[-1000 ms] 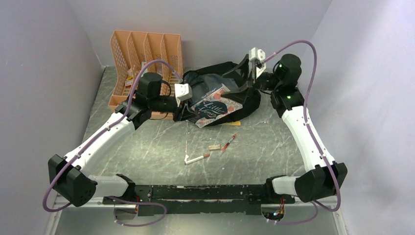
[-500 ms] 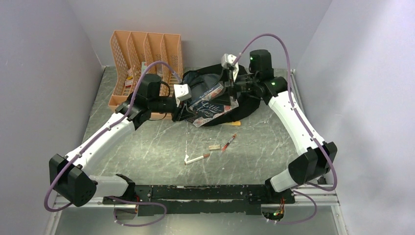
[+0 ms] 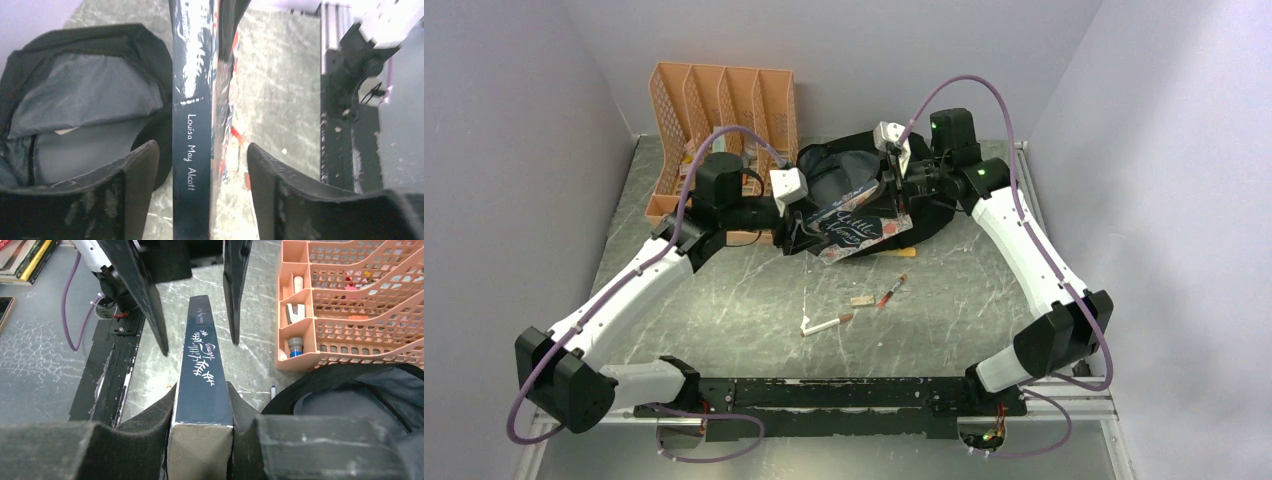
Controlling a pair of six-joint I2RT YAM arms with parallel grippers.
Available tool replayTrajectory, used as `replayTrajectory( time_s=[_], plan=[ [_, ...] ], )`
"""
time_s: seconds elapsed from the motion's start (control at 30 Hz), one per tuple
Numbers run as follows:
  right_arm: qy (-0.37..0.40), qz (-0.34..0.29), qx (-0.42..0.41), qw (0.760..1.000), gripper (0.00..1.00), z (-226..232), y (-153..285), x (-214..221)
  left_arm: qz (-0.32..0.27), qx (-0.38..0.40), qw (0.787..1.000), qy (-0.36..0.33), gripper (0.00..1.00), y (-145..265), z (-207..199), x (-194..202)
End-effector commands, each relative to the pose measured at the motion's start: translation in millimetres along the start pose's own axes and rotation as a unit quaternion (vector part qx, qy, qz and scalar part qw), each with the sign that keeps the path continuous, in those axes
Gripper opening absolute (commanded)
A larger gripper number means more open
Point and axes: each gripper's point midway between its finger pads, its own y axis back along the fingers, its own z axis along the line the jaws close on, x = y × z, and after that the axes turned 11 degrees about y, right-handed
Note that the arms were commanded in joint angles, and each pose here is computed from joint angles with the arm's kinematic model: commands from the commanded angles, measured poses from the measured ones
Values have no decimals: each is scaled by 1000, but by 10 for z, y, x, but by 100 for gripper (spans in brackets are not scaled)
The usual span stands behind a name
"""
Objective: Pack the student bag
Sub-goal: Pick up the book from the center of the board.
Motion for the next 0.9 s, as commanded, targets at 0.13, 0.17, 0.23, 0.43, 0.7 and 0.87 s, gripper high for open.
replayTrajectory(
  time_s=[0.13,0.17,0.23,0.43,0.7,0.87],
  plan=[
    [89,-90,34,991,0,44,348,-616,-119,87,987,-61,80,317,-425,-759],
    [86,-100,42,990,0,31,396,-657,-128,93,985,-63,80,350,-447,-788],
    [82,-127,59,987,0,31,508,-770,-143,100,983,-63,80,413,-471,-840],
    [78,-170,38,982,0,193,523,-986,-166,98,980,-43,80,495,-427,-902],
    [69,-210,57,974,0,210,540,-1127,-183,104,977,-27,79,479,-391,-899],
    [27,-260,70,963,0,141,530,-1243,-197,125,972,-8,65,470,-433,-918]
  ],
)
